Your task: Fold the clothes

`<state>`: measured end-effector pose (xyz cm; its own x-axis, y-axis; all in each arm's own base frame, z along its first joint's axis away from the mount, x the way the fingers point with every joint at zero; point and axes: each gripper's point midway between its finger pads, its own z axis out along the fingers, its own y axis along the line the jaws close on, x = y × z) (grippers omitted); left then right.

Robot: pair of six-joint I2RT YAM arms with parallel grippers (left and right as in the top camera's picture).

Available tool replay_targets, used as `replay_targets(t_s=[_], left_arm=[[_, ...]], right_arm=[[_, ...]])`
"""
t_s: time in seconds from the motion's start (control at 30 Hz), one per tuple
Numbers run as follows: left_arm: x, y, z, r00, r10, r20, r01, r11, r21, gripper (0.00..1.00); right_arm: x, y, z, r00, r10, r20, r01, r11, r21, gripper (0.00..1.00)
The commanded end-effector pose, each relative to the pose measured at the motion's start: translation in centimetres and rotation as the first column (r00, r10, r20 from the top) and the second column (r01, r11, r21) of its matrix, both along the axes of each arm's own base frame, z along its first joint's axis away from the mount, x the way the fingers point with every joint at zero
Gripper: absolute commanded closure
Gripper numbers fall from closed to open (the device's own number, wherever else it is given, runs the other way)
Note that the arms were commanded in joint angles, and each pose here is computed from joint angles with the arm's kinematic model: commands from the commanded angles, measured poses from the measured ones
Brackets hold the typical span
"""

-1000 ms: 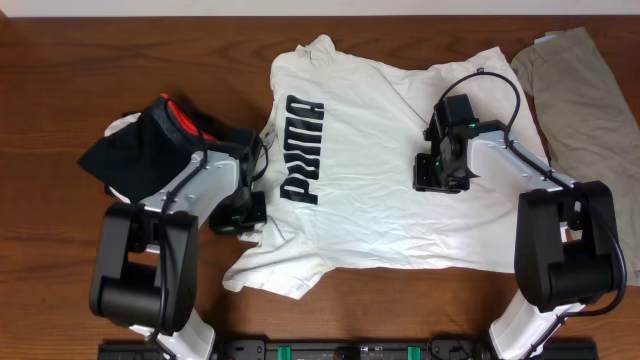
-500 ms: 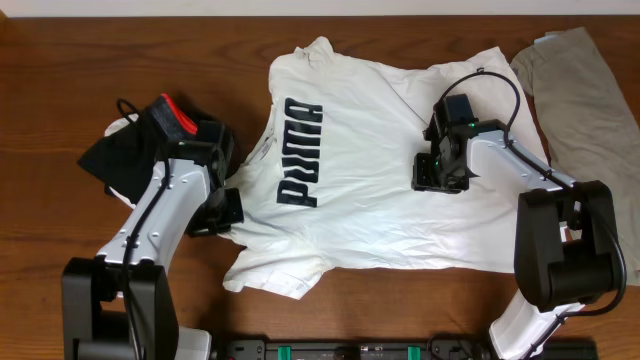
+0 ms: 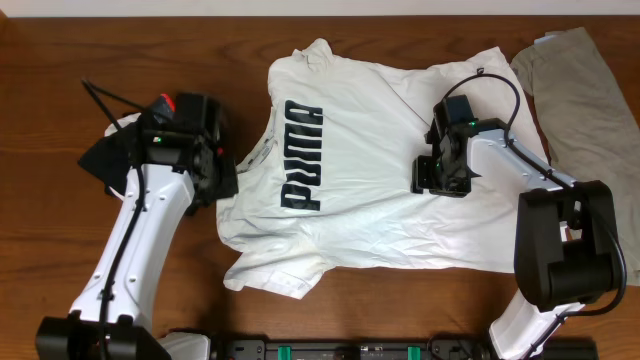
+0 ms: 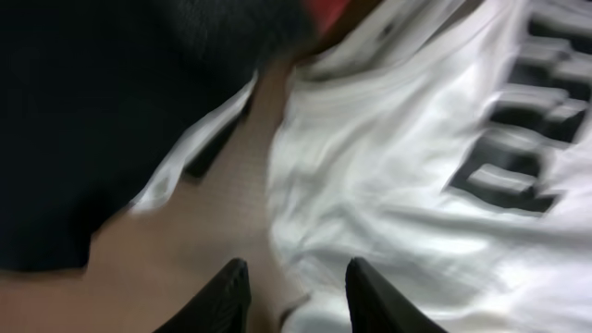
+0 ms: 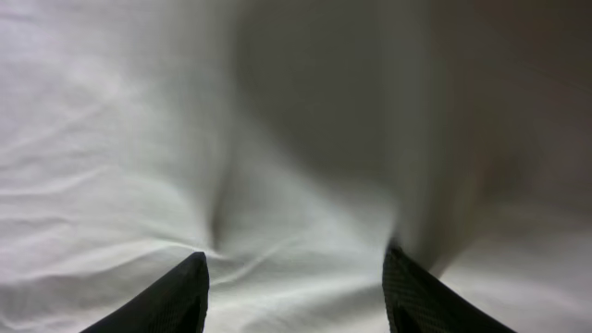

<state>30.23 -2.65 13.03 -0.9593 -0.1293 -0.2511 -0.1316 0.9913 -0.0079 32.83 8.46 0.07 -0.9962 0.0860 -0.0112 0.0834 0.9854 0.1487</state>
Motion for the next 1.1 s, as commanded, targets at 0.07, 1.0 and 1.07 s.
replay_targets(t_s=[0.07,1.0,1.07], left_arm=[[3.8,-4.0,0.0,0.962,-0.238,0.133,0.256,0.957,-0.138,0.63],[12.6,-6.6,-14.5,0.915,-0.369,0.163,0.391,0.91,-0.136,0.81],[12.5,-6.4,-14.6,0.918,-0.364,0.155,0.384,0.914,-0.129,0.94]], right_arm=[[2.5,0.3,4.4,0.989,0.0,0.146,-0.005,0.999,0.034,0.38],[6.0,0.0,6.6,0.947,-0.085,0.31,0.083,0.996,0.02,0.37],[6.1,-0.2,6.7,0.944,-0.086,0.318,0.086,0.996,0.012,0.37]])
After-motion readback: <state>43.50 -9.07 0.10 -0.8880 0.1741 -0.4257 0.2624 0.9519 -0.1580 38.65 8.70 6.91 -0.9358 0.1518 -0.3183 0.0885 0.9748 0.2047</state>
